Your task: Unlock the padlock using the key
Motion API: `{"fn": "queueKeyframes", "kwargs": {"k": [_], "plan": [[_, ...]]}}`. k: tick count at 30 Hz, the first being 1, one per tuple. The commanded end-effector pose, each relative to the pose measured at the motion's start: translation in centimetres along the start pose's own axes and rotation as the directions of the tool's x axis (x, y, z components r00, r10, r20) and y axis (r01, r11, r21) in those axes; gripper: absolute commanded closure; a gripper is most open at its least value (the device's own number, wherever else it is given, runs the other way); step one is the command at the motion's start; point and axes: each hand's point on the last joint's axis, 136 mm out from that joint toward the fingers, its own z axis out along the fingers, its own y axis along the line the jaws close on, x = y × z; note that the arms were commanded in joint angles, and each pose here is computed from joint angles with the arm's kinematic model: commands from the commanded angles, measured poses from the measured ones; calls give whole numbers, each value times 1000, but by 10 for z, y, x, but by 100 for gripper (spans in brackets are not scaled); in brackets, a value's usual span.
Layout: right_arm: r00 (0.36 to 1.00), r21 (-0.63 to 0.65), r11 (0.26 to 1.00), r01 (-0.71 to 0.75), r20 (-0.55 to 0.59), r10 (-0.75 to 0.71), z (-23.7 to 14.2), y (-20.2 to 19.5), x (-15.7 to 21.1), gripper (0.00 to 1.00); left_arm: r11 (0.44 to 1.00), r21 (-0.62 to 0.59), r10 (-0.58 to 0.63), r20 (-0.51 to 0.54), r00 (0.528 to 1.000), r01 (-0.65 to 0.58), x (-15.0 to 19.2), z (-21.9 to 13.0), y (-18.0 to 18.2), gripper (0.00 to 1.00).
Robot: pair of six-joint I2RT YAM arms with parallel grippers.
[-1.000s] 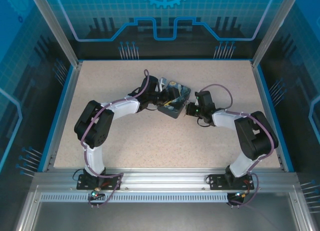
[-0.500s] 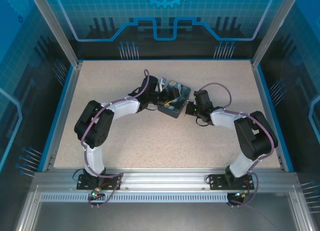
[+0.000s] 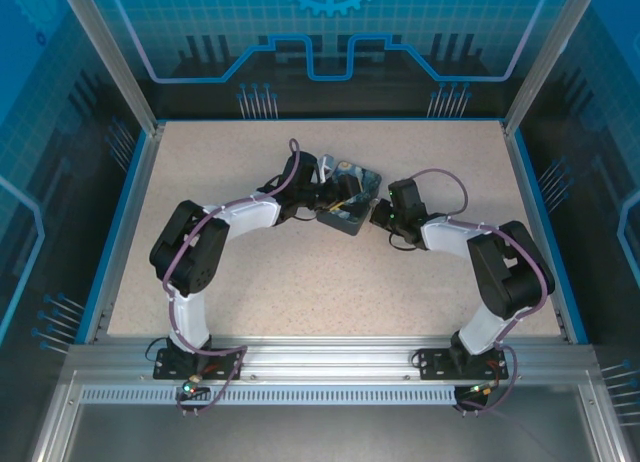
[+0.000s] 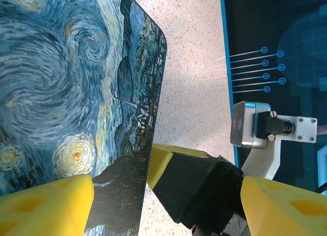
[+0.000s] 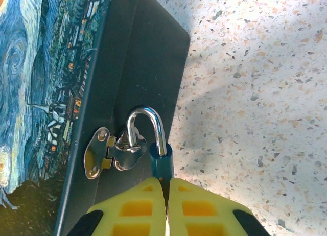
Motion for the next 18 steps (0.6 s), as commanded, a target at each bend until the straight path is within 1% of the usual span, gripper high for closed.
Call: {"fn": "queueKeyframes", "kwargs": {"k": [1, 3, 7, 11, 15, 18], "plan": [[993, -4, 998, -63, 97, 63, -4, -5, -27, 93, 986, -144, -96, -65, 993, 86, 27, 11, 51, 22], [992, -28, 998, -64, 109, 66, -5, -3, -32, 93, 986, -146, -96, -66, 993, 85, 27, 10, 52, 22], [989, -17, 997, -73, 124, 74, -8, -9, -37, 92, 986, -147, -95, -68, 993, 84, 28, 11, 53, 21], [987, -36, 995, -92, 126, 96, -8, -10, -41, 93, 986, -147, -96, -68, 993, 85, 28, 11, 54, 21], [996, -4, 999, -41, 77, 41, -5, -11, -35, 93, 986, -146, -97, -68, 993, 86, 28, 11, 53, 21], [999, -20, 999, -30, 23, 30, -1, -11, -22, 91, 986, -143, -93, -66, 993, 83, 26, 11, 51, 21]]}}
